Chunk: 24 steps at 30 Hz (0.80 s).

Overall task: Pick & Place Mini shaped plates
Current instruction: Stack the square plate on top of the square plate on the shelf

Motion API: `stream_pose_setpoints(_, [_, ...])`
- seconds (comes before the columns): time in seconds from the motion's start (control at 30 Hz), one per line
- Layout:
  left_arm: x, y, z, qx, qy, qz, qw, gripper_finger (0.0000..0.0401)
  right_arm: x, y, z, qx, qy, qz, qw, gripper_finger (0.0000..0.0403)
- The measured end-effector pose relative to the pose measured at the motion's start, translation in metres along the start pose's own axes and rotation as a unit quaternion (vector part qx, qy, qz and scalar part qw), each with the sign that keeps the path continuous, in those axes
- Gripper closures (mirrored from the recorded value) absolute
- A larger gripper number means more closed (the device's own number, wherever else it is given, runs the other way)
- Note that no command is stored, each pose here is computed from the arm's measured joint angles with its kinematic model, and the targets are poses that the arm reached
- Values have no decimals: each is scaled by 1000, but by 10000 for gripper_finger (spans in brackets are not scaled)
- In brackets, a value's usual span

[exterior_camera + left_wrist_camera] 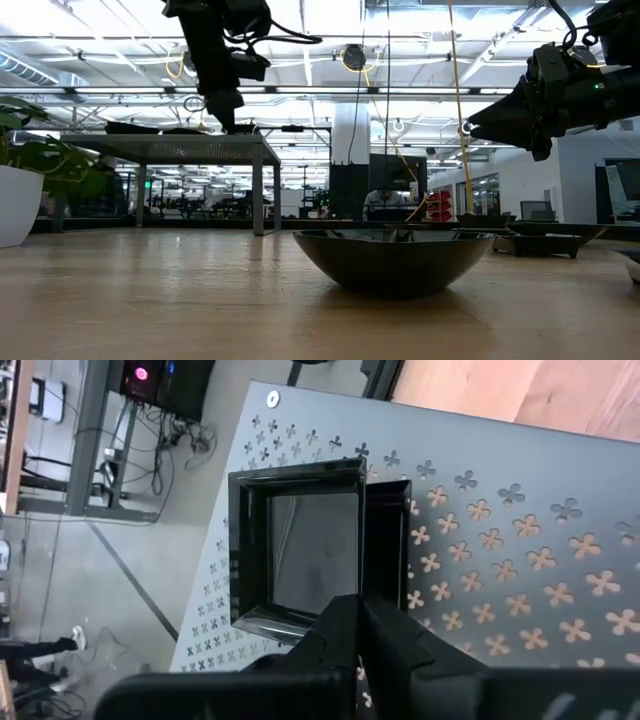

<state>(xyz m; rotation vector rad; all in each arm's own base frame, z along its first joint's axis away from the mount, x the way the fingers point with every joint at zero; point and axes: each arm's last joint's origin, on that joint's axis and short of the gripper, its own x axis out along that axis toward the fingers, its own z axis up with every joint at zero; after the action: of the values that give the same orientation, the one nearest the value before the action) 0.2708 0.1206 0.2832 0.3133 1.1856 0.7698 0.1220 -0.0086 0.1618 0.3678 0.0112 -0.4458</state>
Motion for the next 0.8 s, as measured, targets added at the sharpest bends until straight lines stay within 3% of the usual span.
stream_pose_setpoints(0.4, [3, 4, -1, -11, 2, -6, 1000, 382, 0, 0, 0, 0, 0, 0, 1000, 261])
stream_pose_setpoints(0.8, [4, 4, -1, 3, 2, -15, 1000, 334, 0, 0, 0, 0, 0, 0, 1000, 261])
